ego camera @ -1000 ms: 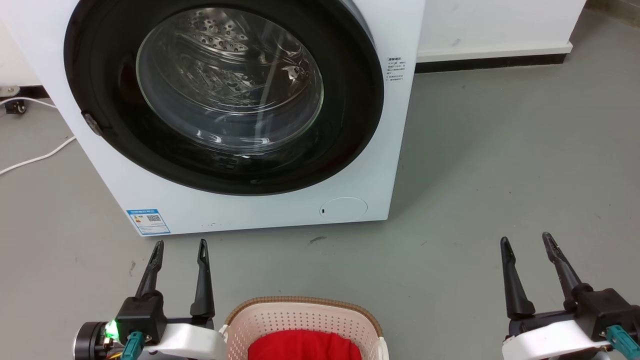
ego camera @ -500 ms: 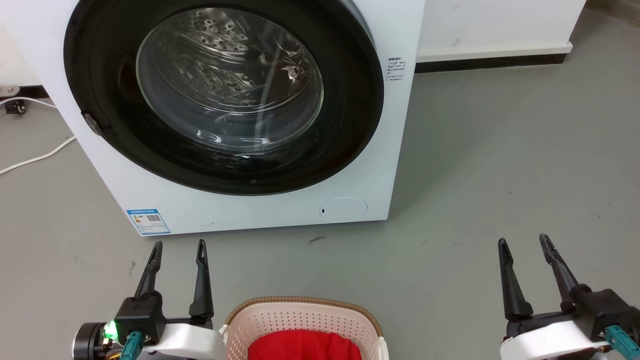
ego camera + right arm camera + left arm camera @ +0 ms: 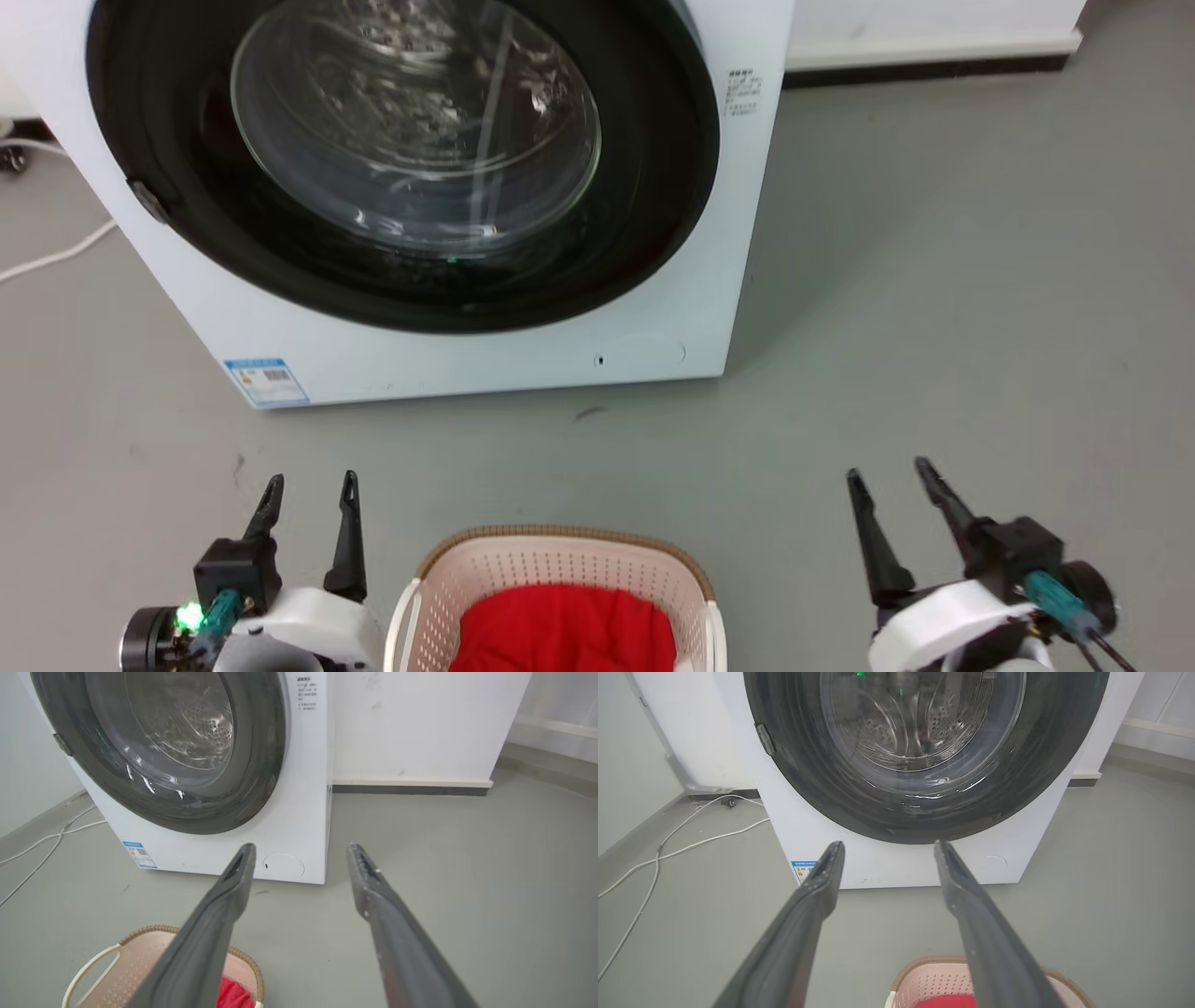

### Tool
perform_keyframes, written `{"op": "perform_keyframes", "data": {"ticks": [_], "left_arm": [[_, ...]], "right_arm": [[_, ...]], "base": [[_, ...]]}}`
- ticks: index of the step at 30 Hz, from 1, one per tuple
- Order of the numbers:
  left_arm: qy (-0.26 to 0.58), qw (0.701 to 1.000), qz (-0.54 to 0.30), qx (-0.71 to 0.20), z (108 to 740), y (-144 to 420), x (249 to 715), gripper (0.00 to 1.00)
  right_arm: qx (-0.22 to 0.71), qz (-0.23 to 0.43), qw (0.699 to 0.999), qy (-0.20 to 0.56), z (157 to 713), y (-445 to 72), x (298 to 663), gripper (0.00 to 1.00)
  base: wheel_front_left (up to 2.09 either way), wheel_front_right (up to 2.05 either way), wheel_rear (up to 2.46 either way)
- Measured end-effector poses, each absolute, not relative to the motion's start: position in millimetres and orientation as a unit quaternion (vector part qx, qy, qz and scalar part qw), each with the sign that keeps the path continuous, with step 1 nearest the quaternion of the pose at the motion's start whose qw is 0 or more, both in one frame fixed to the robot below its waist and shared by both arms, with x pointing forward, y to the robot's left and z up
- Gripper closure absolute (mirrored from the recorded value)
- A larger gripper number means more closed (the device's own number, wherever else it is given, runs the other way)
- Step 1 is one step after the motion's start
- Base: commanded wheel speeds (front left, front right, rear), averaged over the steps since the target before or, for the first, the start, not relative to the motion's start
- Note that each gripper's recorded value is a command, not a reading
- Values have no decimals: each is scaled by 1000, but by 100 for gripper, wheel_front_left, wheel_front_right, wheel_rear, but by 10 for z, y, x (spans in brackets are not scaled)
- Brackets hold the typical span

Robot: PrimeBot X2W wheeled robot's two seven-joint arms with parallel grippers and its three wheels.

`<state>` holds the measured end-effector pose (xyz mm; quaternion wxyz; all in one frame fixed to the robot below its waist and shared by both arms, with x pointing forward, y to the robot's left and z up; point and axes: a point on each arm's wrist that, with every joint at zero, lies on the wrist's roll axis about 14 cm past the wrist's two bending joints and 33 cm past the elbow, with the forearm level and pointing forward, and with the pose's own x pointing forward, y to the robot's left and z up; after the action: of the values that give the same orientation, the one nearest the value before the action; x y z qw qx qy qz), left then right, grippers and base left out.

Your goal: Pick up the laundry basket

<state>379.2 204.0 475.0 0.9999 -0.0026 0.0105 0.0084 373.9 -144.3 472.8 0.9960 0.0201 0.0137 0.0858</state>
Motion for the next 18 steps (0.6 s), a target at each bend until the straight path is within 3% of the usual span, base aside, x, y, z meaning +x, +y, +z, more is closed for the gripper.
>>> {"op": "perform_keyframes", "data": {"ticks": [18], "left_arm": [[240,970,-23,23,3296,2203,4225,0]], "right_arm": [[11,169,952,253,3237,-979,4045,0]], "base": [[0,0,0]]}}
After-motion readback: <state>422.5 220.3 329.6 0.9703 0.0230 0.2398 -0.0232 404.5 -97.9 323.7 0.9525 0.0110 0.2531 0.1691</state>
